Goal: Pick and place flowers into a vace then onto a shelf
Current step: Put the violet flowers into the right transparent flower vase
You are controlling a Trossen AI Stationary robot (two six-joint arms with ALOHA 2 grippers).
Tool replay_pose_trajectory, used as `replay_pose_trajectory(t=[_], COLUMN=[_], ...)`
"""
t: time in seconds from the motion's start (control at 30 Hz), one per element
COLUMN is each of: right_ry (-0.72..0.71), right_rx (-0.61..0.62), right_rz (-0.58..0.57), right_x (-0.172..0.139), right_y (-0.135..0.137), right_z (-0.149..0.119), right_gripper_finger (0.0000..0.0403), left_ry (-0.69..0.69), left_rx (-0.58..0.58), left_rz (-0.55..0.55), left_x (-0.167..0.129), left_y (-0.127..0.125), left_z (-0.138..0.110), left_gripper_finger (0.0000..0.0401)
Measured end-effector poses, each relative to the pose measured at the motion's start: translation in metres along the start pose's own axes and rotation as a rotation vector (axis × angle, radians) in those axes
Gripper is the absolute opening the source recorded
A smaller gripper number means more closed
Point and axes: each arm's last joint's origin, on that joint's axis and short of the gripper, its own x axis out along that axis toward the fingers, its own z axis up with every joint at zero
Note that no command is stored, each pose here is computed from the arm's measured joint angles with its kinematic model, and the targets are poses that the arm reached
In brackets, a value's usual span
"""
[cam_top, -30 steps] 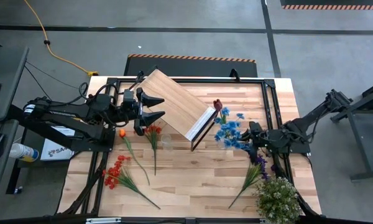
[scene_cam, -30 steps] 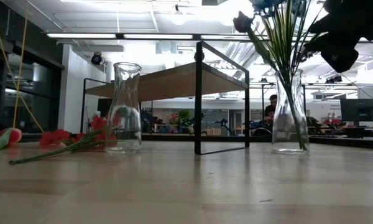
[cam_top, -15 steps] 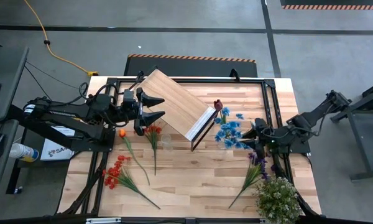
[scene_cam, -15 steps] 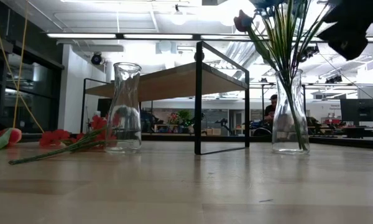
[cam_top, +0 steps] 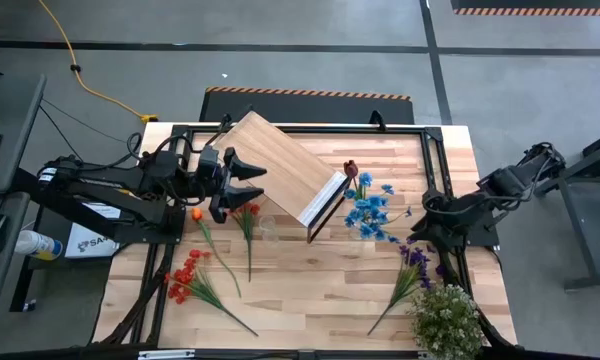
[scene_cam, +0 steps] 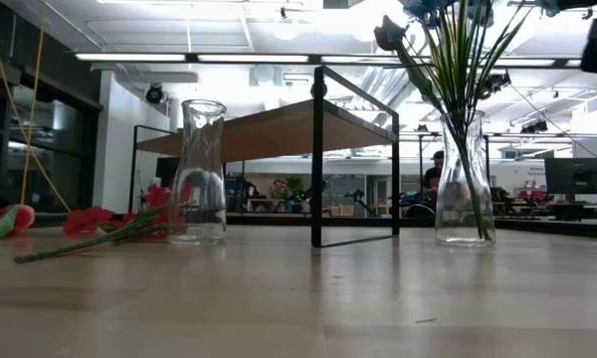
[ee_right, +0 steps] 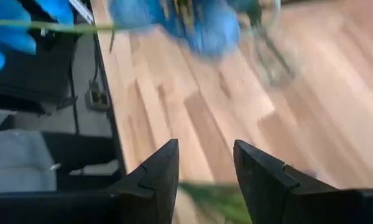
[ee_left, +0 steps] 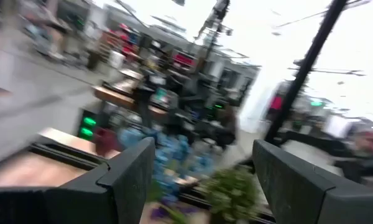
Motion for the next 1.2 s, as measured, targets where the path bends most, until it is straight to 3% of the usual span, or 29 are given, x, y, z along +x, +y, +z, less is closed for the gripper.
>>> replay_pose_trajectory(t=[0.23, 0.67, 0.9, 1.1, 1.2], right_ry=[0.063, 0.209, 0.279, 0.161, 0.171], right_rx=[0.056, 0.098, 0.205, 0.174, 0.141], right_rz=[-0.038, -0.091, -0.011, 0.126, 0.157], right_x=[-0.016, -0.021, -0.021, -0.012, -0.002], right_y=[-0.001, -0.009, -0.002, 0.019, 0.030], right_z=[0.000, -0.006, -0.006, 0.005, 0.008], right_gripper_finger=[0.0144, 0.0144, 0.0144, 0.0144, 0.0144], left_ry=[0.128, 0.231, 0.237, 0.282, 0.321], left_rx=[-0.177, -0.335, -0.350, -0.342, -0.356], left_rz=[-0.147, -0.181, -0.188, -0.171, -0.140], left_x=[0.008, 0.025, 0.019, 0.012, 0.009], left_y=[-0.009, -0.049, -0.067, -0.077, -0.079], left_z=[-0.015, -0.056, -0.064, -0.071, -0.077], left_gripper_finger=[0.0303, 0.0303, 0.0303, 0.0303, 0.0303])
